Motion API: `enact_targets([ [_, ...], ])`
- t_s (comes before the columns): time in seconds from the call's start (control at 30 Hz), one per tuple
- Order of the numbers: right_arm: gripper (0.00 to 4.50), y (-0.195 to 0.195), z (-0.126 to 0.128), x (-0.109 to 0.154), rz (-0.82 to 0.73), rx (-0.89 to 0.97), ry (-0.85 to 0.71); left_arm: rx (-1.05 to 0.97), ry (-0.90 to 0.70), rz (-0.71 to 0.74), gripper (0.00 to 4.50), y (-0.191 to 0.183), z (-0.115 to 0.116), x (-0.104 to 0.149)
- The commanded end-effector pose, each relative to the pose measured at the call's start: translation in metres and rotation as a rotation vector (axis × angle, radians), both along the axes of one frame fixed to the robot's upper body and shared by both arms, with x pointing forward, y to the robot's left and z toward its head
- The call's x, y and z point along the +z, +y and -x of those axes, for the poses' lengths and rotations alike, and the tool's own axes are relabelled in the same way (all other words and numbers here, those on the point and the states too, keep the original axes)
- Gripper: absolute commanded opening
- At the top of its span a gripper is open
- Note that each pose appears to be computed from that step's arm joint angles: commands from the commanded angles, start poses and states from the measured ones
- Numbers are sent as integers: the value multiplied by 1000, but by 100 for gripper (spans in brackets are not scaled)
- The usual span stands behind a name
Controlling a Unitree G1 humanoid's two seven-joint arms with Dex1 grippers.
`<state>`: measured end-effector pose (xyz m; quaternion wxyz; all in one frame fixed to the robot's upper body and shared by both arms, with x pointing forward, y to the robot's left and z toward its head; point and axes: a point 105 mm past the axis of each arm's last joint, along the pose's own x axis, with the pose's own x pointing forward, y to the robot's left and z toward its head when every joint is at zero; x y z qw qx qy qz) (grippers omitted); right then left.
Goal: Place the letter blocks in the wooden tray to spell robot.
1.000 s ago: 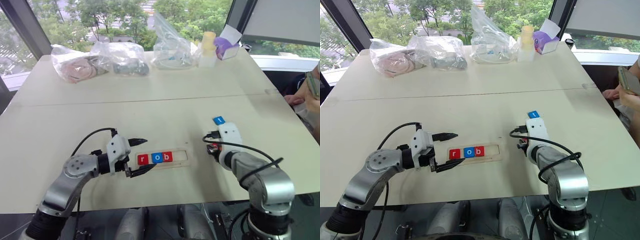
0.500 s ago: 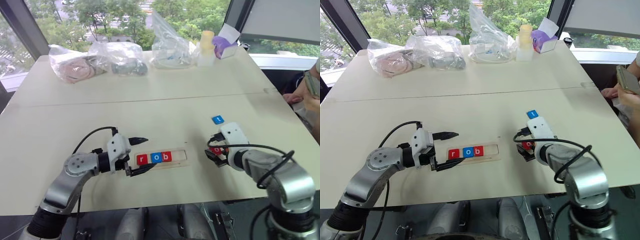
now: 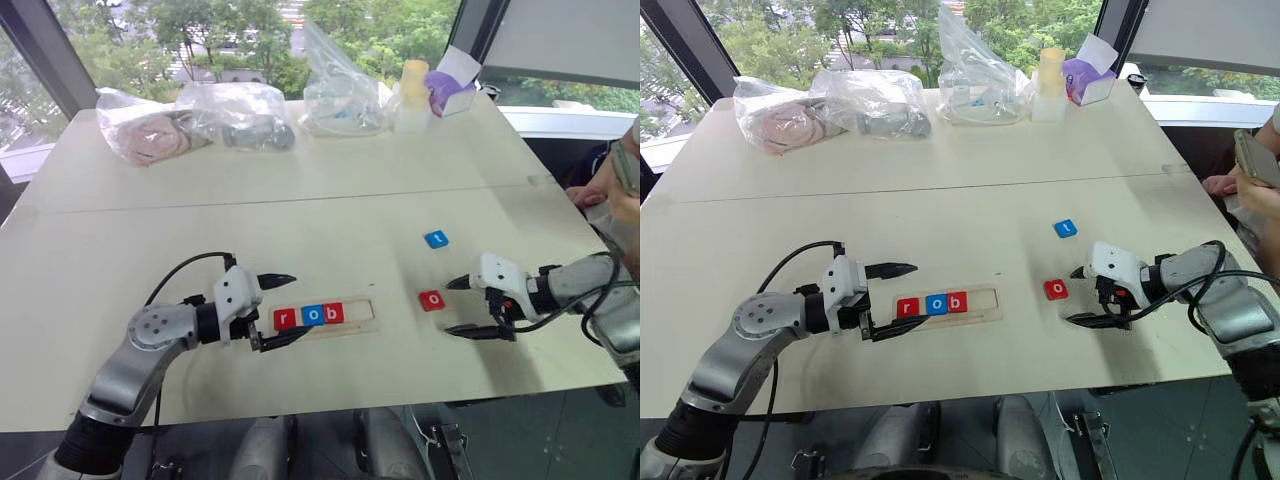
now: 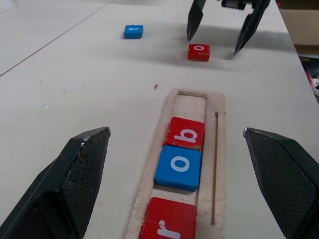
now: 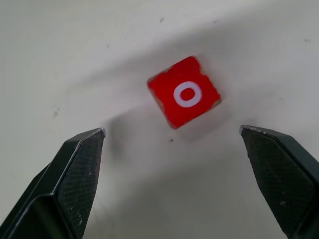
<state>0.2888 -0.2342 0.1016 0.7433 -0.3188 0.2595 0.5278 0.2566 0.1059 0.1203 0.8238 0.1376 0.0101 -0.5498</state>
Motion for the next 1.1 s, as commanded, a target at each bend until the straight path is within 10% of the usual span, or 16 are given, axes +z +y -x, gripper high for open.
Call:
enact_targets([
  [0.03, 448, 2, -8, -2, 19, 80, -55, 14, -49, 7, 450, 3, 0, 11],
  [0.43, 448, 13, -18, -21, 31, 222, -118, 40, -48, 5, 450, 4, 3, 12],
  [0.7, 125, 14, -18, -27, 30, 237, -59, 49, -48, 5, 450, 5, 3, 13],
  [1.1, 113, 88, -6, 18, -51, 351, -58, 63, -48, 9, 450, 4, 4, 13],
])
